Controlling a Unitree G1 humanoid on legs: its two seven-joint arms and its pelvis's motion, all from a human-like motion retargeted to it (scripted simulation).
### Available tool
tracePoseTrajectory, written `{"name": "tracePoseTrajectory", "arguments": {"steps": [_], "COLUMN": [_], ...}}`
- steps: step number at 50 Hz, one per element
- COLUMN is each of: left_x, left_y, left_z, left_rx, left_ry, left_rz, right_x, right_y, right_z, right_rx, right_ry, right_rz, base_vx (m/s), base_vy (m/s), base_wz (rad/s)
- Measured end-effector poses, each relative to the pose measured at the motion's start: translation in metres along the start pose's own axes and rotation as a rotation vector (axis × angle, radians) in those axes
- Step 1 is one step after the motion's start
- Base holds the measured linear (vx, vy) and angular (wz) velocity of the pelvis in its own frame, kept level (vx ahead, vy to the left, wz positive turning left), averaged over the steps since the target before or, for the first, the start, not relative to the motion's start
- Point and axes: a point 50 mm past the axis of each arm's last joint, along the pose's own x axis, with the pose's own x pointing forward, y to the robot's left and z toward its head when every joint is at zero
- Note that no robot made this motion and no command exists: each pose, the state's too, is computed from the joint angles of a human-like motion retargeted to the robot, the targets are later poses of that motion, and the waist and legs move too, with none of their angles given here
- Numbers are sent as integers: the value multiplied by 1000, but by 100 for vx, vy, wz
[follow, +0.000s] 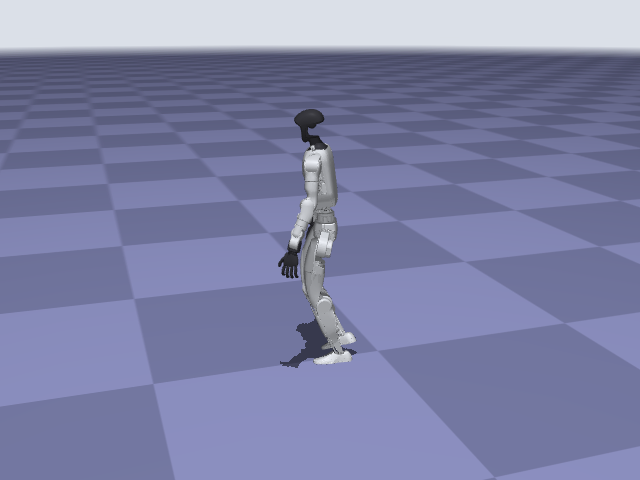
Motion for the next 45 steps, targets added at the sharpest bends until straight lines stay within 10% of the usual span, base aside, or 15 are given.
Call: {"name": "tracePoseTrajectory", "arguments": {"steps": [20, 45], "left_x": [-10, -57], "left_y": [-64, -150], "left_z": [-69, -157], "left_rx": [210, 227], "left_ry": [101, 403], "left_rz": [-257, -652], "right_x": [-40, -9], "right_y": [88, -39], "right_z": [-167, -31], "right_rx": [432, 195], "right_ry": [663, 135], "right_rz": [213, -54], "base_vx": [46, 23], "base_vy": [5, 1], "base_wz": [52, 35]}}
